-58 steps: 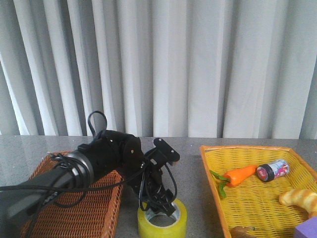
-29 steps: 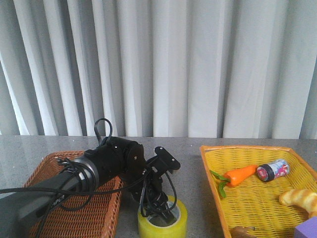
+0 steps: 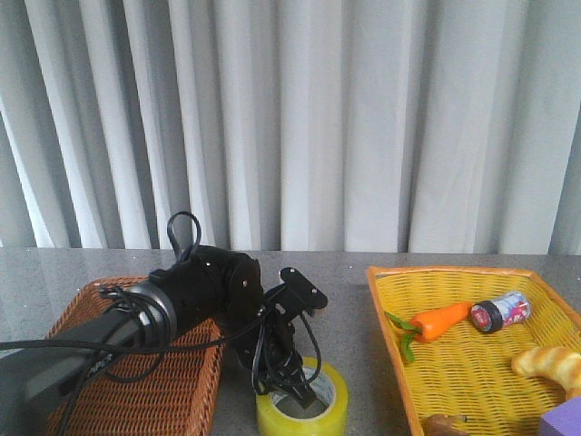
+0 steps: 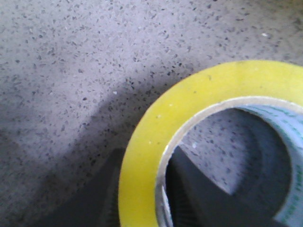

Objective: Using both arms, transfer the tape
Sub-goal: 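Reach the left gripper to the tape roll and grasp its rim, then lift the tape with the left gripper and lower it into the basket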

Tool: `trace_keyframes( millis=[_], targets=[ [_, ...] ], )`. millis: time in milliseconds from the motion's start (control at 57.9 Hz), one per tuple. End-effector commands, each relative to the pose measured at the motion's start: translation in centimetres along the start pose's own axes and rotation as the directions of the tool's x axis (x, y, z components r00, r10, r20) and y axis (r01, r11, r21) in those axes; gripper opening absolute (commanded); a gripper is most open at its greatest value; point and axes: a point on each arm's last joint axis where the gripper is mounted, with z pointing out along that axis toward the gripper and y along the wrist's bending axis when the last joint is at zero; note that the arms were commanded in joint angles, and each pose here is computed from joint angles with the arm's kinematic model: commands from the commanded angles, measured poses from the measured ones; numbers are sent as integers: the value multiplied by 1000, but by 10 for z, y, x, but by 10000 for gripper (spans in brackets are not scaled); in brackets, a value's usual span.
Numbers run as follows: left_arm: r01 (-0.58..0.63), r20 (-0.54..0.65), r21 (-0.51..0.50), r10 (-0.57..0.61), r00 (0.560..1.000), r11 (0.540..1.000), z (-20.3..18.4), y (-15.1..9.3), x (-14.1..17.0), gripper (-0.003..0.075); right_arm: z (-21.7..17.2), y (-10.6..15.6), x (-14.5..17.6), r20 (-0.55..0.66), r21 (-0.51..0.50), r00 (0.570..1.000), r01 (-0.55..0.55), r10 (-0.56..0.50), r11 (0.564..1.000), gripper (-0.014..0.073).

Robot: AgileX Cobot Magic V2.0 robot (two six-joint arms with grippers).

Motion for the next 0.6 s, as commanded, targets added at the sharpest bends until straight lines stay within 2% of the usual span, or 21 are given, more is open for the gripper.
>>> trace_keyframes(
  millis=[0,345,587],
  targets=[
    [-3,164,-42,10,986,999,-65,-5,-19,162,-6,-1,-11,85,7,996,6,-6,1000,327],
    [-13,254,-96,37,966,995,-135,-9,-19,162,-6,-1,-11,85,7,996,6,-6,1000,327],
    [45,331,-175,16,944,984,-199,11,-2,162,-6,-1,-11,85,7,996,6,-6,1000,327]
  ],
)
